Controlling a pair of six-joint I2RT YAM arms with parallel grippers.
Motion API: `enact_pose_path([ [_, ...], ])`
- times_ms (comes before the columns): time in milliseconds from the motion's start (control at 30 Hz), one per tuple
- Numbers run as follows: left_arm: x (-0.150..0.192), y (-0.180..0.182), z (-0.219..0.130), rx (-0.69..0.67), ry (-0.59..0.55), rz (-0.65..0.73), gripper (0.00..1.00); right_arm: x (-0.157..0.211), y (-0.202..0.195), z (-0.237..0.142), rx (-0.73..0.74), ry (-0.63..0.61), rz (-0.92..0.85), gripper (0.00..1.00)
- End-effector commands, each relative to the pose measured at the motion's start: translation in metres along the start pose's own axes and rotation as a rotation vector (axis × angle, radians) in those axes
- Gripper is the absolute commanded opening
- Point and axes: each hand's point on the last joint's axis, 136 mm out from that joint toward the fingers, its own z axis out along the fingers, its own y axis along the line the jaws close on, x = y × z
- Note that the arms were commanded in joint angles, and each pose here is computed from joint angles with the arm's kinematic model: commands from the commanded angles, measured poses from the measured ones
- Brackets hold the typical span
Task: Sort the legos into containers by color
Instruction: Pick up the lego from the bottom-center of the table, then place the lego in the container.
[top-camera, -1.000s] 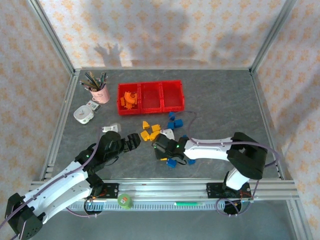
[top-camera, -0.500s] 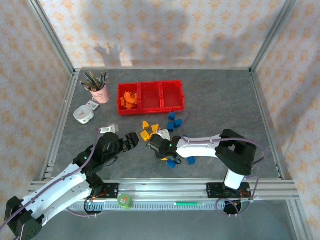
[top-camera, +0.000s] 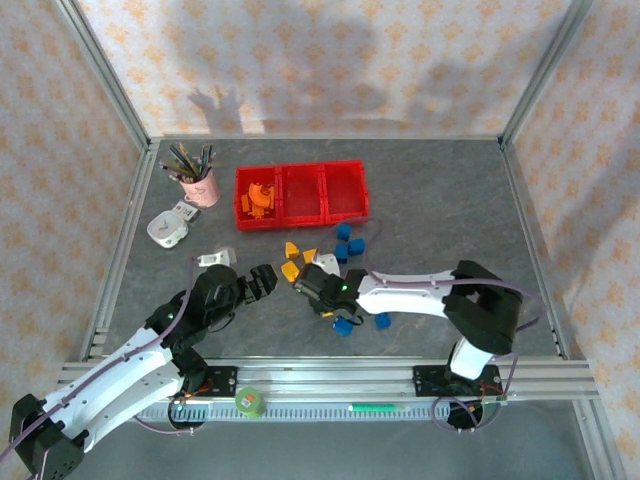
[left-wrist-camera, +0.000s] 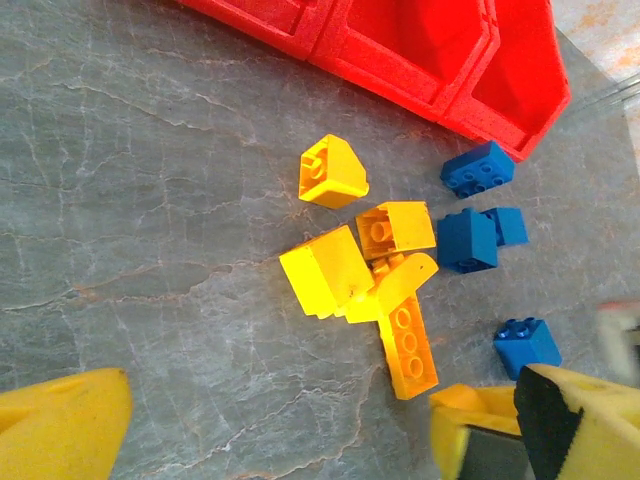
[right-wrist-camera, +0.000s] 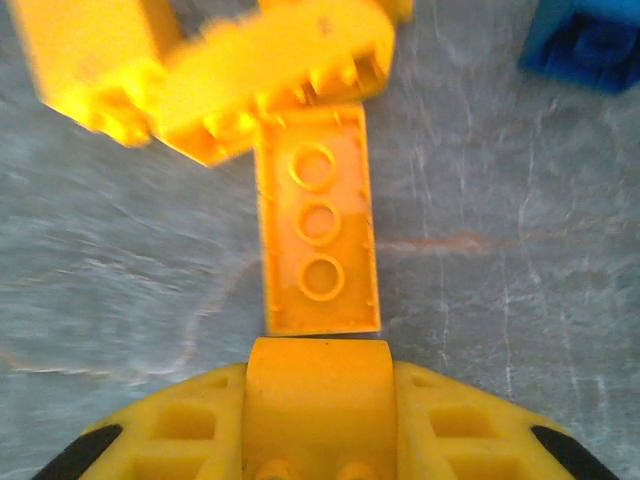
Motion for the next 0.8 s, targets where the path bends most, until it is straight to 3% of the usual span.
enact_pose_path([
  [0,-0.023,-0.014,-0.011,-0.006,-0.06,0.009,0.99,-0.048,0.001,-0.034,-0.042,-0.113,0.032,0.29],
  [333,-0.079,-0.046,-0.015,-0.055,-0.199,0.049,0.99,-0.175,-0.014,-0.029,-0.032,-0.272,0.091,0.3],
  [767,-0.091,-0.019,0.03,-0.123,-0.144,0.012,0.99,-0.279,-0.027,0.069,0.06,-0.287,0.047,0.31],
])
